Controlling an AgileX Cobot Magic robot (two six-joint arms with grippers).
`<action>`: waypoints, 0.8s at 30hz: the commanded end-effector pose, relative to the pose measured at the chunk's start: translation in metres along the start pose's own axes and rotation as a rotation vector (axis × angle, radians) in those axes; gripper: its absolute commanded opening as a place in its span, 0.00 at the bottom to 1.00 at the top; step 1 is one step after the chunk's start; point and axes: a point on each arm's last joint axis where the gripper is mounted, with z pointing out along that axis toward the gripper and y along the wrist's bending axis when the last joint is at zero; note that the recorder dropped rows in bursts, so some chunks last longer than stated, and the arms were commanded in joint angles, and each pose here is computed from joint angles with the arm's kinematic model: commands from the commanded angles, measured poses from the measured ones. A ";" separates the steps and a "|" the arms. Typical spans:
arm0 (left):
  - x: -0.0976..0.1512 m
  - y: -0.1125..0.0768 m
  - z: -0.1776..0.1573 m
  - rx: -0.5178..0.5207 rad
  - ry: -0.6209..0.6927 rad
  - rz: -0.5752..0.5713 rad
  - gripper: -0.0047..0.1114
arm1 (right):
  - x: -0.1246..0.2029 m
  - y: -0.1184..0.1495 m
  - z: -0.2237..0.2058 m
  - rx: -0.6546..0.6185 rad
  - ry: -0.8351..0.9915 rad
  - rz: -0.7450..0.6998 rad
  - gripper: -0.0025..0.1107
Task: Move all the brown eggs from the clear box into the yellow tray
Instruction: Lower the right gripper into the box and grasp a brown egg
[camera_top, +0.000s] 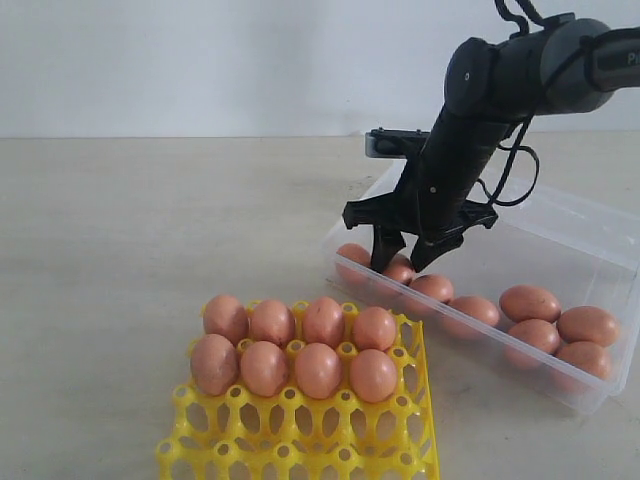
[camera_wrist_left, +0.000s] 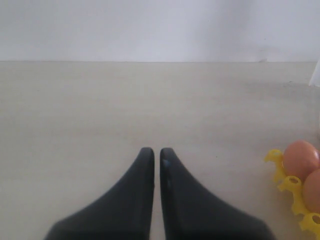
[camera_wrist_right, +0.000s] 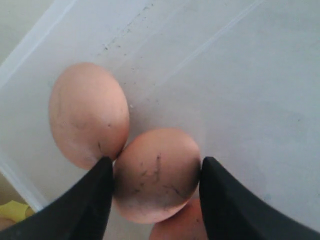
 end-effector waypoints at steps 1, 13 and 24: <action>-0.002 0.000 0.000 0.005 -0.017 -0.013 0.08 | 0.000 -0.003 0.005 0.003 -0.042 0.017 0.42; -0.002 0.000 0.000 0.005 -0.017 -0.013 0.08 | 0.003 -0.006 0.021 0.001 0.006 0.024 0.42; -0.002 0.000 0.000 0.005 -0.017 -0.013 0.08 | 0.001 -0.008 0.038 -0.019 -0.002 0.062 0.41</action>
